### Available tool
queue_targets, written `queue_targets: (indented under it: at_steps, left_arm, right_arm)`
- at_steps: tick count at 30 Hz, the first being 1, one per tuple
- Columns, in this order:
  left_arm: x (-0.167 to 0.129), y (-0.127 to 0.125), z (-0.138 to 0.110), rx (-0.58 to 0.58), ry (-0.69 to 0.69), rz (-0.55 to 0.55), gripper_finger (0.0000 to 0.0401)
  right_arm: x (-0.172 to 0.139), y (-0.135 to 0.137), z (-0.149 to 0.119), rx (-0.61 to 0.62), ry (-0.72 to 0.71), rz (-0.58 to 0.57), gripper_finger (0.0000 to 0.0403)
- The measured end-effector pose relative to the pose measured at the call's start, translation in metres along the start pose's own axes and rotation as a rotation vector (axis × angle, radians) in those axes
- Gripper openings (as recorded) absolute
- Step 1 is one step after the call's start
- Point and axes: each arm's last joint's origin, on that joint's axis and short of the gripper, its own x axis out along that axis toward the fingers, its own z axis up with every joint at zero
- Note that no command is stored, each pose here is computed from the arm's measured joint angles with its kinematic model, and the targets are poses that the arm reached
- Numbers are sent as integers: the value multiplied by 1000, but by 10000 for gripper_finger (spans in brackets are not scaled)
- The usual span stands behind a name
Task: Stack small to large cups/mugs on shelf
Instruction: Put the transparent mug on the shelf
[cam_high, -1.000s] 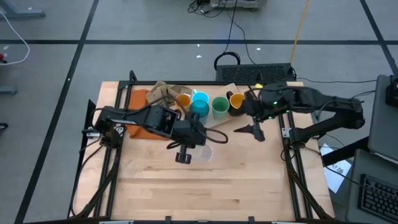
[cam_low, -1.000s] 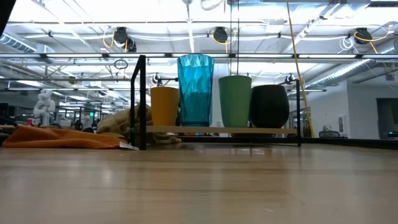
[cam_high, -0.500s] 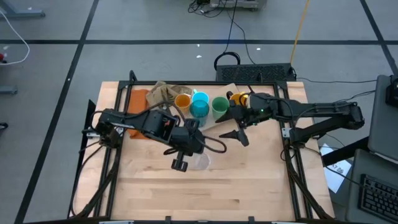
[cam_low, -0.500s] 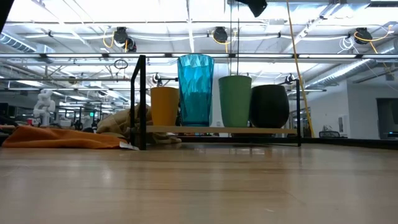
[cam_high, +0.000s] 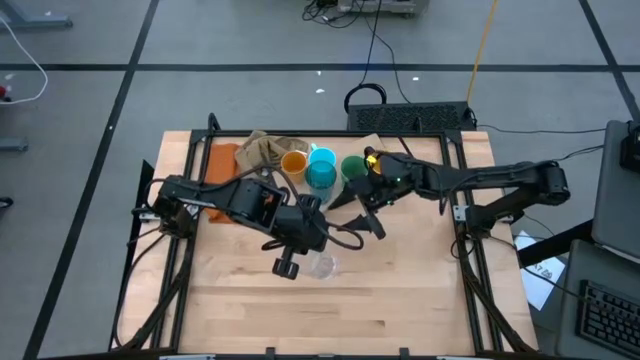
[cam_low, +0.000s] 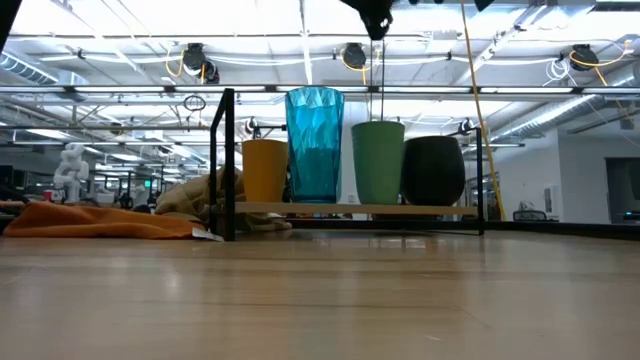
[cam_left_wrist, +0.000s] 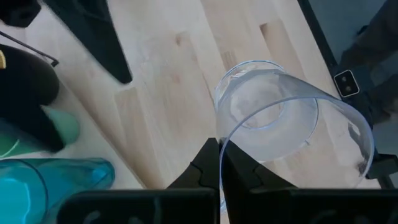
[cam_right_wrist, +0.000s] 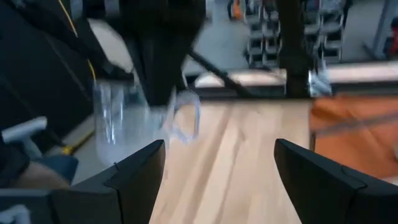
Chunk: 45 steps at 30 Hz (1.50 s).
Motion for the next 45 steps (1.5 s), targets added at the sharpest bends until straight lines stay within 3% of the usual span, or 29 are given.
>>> queue_targets:
  at_steps: [10, 19, 33, 45]
  left_arm:
    - [7, 5, 3, 64, -16, -47, 0]
    - [10, 21, 5, 134, -48, -62, 0]
    - [10, 29, 11, 294, -129, -79, 0]
    - [9, 44, 10, 325, -162, -93, 0]
  right_arm:
    - [16, -8, -10, 50, 27, 52, 290]
    - [13, -3, -11, 49, 67, 193, 290]
    - [3, -24, -11, 48, 67, 130, 290]
    - [8, -21, -9, 24, 35, 224, 290]
